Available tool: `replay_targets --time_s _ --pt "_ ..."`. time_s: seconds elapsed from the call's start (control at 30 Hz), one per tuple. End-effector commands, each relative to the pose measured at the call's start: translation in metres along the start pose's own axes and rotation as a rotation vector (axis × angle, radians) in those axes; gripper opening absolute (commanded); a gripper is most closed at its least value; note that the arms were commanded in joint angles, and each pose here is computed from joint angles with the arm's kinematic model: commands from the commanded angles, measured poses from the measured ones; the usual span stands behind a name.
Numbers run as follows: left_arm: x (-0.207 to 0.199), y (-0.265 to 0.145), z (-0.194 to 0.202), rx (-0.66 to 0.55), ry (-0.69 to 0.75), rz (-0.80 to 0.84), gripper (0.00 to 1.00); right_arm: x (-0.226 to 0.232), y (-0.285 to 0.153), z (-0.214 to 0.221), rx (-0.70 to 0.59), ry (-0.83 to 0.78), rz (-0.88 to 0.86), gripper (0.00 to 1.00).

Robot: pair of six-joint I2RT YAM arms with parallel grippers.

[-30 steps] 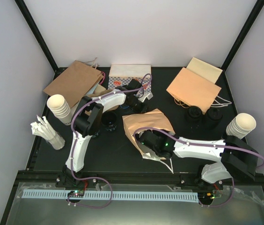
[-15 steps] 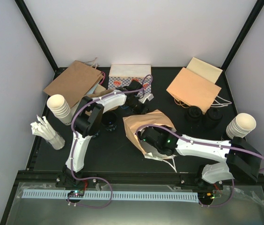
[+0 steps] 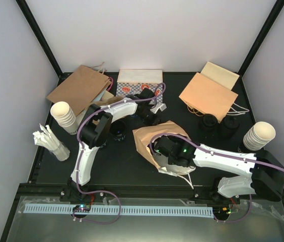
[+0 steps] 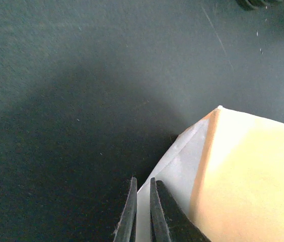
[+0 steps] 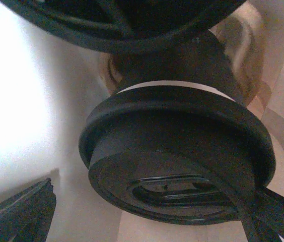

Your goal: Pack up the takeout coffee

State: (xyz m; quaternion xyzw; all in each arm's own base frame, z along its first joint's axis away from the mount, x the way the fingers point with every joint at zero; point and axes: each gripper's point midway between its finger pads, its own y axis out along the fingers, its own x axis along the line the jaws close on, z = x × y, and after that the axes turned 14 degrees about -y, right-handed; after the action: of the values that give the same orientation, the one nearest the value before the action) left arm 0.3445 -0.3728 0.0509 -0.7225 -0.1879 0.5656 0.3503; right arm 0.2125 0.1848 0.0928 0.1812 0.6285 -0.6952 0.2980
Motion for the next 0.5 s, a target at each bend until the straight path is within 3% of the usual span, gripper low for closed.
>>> replay_targets --time_s 0.0,0.47 --pt "-0.029 0.002 0.036 0.118 -0.003 0.065 0.1 0.013 -0.013 -0.002 -0.058 0.013 -0.109 1.0" --pt "-0.033 0.0 0.039 0.122 -0.002 0.073 0.1 0.014 -0.045 -0.021 -0.162 0.015 -0.182 1.0"
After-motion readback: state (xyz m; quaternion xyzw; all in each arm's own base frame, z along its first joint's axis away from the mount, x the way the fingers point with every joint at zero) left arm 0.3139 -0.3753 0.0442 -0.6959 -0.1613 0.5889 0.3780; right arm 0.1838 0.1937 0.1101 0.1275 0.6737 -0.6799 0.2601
